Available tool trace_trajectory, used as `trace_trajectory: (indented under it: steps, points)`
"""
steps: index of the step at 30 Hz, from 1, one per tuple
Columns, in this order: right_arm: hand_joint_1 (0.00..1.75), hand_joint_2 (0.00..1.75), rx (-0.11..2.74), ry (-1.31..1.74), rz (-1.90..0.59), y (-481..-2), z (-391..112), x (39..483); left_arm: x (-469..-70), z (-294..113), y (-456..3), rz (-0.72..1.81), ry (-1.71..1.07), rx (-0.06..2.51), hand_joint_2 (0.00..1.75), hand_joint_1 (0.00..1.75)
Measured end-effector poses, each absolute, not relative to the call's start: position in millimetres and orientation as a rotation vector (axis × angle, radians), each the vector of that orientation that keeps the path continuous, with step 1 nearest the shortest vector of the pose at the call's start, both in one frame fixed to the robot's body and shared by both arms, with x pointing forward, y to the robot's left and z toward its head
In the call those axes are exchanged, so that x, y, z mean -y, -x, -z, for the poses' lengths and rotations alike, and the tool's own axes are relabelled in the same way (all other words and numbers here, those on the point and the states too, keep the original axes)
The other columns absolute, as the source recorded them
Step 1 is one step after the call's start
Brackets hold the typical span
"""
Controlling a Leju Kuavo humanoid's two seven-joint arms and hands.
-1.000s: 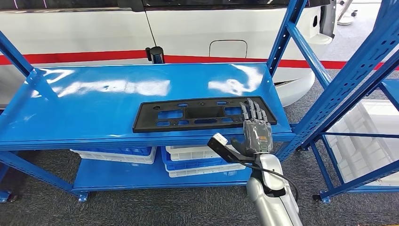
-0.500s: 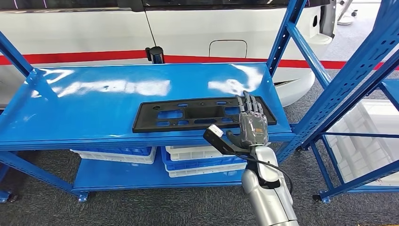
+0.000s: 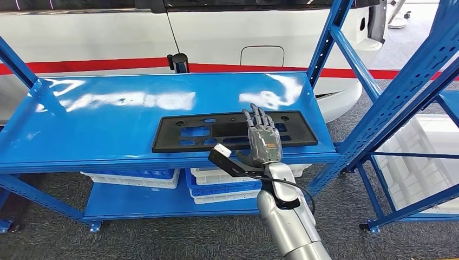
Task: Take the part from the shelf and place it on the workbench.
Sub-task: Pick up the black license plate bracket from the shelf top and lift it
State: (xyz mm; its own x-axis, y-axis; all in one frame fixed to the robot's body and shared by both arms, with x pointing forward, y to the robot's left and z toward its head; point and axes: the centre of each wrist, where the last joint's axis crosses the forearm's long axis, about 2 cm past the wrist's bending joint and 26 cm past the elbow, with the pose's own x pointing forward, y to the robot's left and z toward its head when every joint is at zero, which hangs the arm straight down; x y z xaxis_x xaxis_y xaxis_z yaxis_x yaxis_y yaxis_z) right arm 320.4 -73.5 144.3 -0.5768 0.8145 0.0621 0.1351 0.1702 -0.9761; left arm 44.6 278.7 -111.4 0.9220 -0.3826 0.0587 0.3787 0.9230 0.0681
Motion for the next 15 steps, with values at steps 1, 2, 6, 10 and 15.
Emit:
trace_trajectory:
  steps: [1,2,6,10,15]
  points:
    - [0.00,1.75,1.845,0.893,-1.454,-320.5,-143.8,71.8,-278.7,111.4,-44.6,0.390,-0.055,0.072,1.75,0.00]
    - [0.00,1.75,1.843,0.890,-1.462,-320.6,-143.3,70.3,-278.7,111.4,-44.5,0.389,-0.055,0.072,1.75,0.00]
    - [0.00,1.75,1.837,0.875,-1.484,-319.5,-140.8,65.6,-278.7,111.4,-44.5,0.385,-0.054,0.073,1.75,0.00]
    - [0.00,1.75,1.828,0.870,-1.495,-319.7,-138.8,64.8,-278.7,111.4,-44.5,0.383,-0.054,0.073,1.75,0.00]
    - [0.45,1.75,1.822,0.866,-1.504,-320.7,-136.6,63.8,-278.7,111.4,-44.4,0.376,-0.053,0.073,1.75,0.00]
